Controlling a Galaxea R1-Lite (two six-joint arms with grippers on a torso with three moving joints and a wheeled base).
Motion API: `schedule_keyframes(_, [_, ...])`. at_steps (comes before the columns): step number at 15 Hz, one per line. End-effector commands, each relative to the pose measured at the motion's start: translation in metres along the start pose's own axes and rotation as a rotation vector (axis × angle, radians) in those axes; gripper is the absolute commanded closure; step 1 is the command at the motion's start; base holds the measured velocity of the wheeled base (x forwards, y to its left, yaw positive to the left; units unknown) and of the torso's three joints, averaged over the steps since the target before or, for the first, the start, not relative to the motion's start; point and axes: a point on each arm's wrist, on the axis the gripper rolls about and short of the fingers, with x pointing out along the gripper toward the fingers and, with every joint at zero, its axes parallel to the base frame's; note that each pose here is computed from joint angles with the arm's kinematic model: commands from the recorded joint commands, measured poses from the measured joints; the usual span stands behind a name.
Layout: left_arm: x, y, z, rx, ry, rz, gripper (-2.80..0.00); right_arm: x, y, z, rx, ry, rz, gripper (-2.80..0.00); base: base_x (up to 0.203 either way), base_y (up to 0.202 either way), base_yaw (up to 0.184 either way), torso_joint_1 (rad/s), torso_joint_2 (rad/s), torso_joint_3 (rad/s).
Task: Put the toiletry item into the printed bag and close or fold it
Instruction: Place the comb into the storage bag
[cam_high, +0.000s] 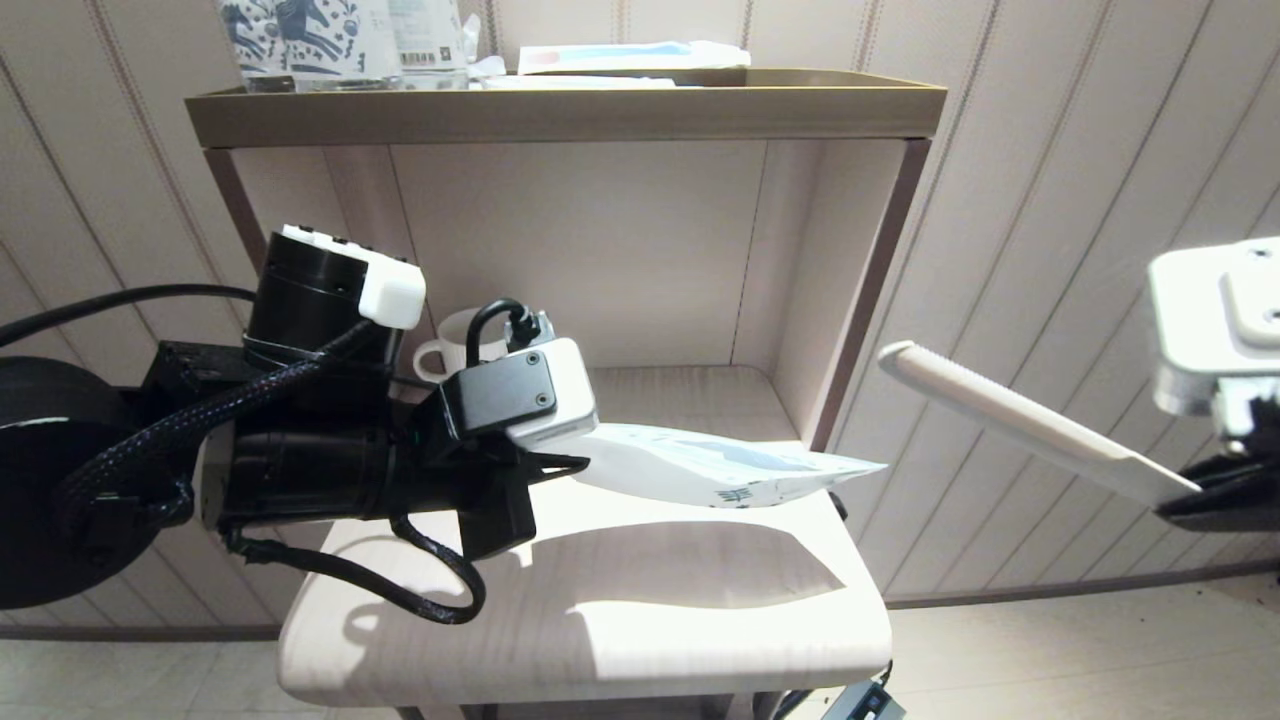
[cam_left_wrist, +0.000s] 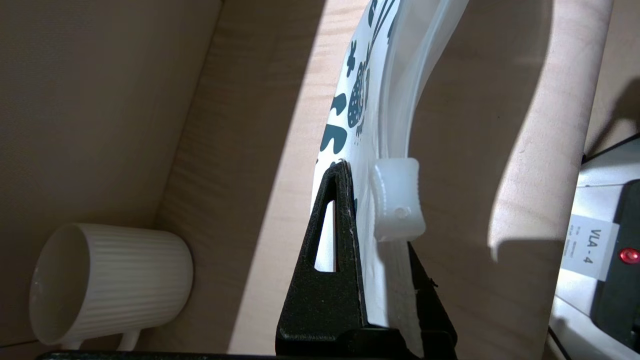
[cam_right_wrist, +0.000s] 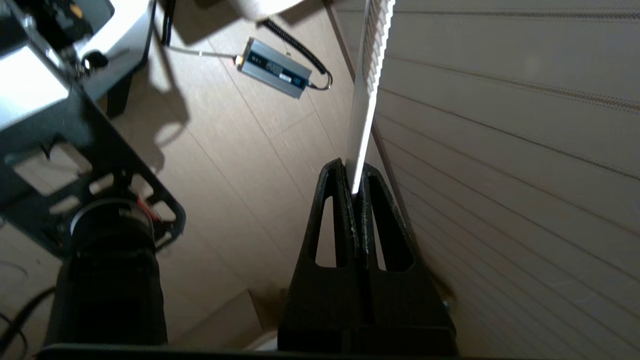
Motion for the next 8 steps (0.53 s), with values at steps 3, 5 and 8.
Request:
schedule_keyframes(3, [-0.001,-0.003,0.003,0.013,-0.019,-0.004,0.0,0.007,0.005,0.006,-0.081,0.076,0.048,0.0,0.0,0.0,0.0,0.0,0.0,0.0])
schedule_keyframes(5, [0.0,-0.003,0.006,0.018,-0.032,0.002,0.0,0.024,0.006,0.018,-0.093,0.129,0.07,0.0,0.0,0.0,0.0,0.0,0.0,0.0])
schedule_keyframes(8, [0.0,-0.004,0.005,0.018,-0.037,0.003,0.0,0.05,0.004,0.033,-0.085,0.209,0.092,0.0,0.0,0.0,0.0,0.0,0.0,0.0])
